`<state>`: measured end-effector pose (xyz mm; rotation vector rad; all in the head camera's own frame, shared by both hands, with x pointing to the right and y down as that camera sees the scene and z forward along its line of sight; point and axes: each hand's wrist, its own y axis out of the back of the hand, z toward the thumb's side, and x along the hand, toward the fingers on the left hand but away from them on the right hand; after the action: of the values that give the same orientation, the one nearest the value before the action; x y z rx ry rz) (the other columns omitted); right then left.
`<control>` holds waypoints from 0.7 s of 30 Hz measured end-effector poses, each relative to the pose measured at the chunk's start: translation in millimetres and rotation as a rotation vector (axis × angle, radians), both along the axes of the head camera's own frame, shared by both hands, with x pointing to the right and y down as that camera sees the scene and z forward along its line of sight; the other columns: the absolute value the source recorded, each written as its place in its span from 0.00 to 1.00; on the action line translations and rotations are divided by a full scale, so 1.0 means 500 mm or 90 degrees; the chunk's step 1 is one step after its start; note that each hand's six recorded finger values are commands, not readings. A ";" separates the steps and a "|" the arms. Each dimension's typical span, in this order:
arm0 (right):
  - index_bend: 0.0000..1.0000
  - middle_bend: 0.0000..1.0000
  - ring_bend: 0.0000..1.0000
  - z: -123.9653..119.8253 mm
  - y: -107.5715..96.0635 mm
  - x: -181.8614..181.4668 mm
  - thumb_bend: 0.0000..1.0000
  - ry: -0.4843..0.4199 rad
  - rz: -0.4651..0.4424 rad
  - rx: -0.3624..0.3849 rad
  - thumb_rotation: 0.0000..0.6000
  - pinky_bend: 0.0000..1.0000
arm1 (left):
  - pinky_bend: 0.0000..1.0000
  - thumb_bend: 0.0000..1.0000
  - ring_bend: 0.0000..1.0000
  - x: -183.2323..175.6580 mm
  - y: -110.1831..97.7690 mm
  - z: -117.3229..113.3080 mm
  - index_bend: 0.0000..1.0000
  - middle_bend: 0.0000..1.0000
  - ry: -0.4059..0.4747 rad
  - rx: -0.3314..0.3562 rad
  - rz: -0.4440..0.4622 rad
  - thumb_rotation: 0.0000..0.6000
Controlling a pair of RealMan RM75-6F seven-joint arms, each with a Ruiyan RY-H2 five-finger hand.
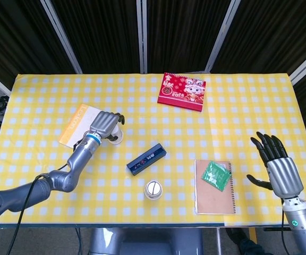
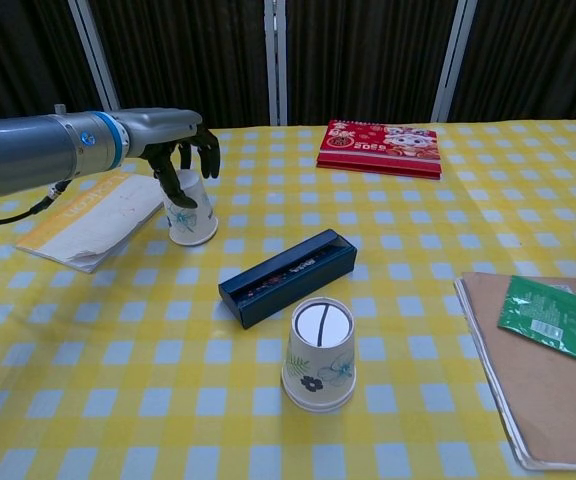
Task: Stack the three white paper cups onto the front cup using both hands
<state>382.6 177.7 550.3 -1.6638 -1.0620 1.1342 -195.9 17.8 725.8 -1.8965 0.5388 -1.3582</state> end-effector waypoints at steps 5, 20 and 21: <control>0.05 0.00 0.00 -0.003 0.002 -0.003 0.00 -0.002 -0.002 0.002 1.00 0.00 | 0.64 0.31 0.48 -0.016 0.003 -0.005 0.50 0.43 -0.007 0.000 -0.011 1.00; 0.05 0.00 0.00 -0.007 0.004 -0.007 0.00 -0.005 -0.004 0.004 1.00 0.00 | 0.64 0.30 0.48 -0.019 0.005 -0.129 0.51 0.44 0.076 0.062 0.026 1.00; 0.05 0.00 0.00 -0.007 0.004 -0.007 0.00 -0.005 -0.005 0.004 1.00 0.00 | 0.64 0.30 0.48 -0.015 0.008 -0.142 0.51 0.44 0.084 0.069 0.037 1.00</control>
<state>378.9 179.5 546.8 -1.6669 -1.0627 1.1195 -203.4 22.0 654.6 -1.9076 0.6060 -1.1499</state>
